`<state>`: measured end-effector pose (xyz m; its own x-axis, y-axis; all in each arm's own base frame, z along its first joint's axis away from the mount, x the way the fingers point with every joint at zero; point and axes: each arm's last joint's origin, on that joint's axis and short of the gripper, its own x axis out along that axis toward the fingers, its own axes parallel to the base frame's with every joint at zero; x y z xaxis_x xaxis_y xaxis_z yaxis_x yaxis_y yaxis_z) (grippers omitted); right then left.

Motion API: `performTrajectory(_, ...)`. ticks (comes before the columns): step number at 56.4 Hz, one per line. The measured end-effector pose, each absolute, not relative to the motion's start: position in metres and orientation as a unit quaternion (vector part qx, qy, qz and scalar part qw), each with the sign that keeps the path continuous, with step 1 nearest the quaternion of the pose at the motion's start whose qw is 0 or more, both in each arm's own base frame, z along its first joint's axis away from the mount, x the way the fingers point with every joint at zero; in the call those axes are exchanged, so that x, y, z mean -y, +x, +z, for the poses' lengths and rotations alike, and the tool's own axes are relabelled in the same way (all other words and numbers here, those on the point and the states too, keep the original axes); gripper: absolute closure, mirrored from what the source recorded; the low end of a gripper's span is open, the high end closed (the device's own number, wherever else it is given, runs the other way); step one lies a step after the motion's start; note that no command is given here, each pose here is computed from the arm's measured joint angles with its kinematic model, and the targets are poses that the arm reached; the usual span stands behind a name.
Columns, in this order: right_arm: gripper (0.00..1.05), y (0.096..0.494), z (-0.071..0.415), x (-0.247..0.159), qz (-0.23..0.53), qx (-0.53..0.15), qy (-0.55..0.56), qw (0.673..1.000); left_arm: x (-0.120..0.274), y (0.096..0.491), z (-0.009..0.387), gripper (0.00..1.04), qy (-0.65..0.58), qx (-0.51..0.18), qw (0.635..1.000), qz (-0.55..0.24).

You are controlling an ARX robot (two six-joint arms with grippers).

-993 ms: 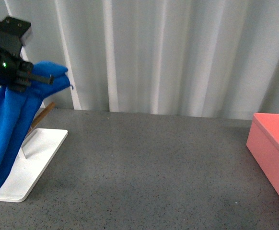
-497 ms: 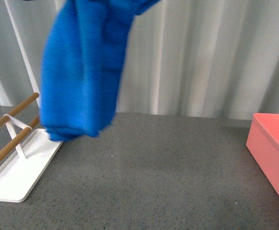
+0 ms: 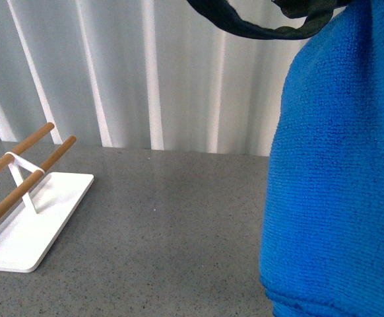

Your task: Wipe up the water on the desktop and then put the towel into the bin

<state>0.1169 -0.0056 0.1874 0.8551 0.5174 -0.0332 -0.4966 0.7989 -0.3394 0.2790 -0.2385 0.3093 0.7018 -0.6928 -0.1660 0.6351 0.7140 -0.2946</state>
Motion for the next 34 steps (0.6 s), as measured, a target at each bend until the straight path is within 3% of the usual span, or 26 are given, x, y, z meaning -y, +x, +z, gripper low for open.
performTrajectory(7,0.07,0.143,0.219,0.007,0.327,0.057,-0.155,0.930,0.237,0.285,0.304,0.99,-0.108,-0.139,0.921,-0.347)
performTrajectory(20,0.07,0.180,0.235,-0.005,0.364,0.006,-0.025,0.931,0.237,0.285,0.304,0.99,-0.110,-0.139,0.922,-0.344)
performTrajectory(34,0.07,0.198,0.218,-0.020,0.404,-0.067,0.069,0.910,0.235,0.287,0.304,0.99,-0.118,-0.142,0.922,-0.341)
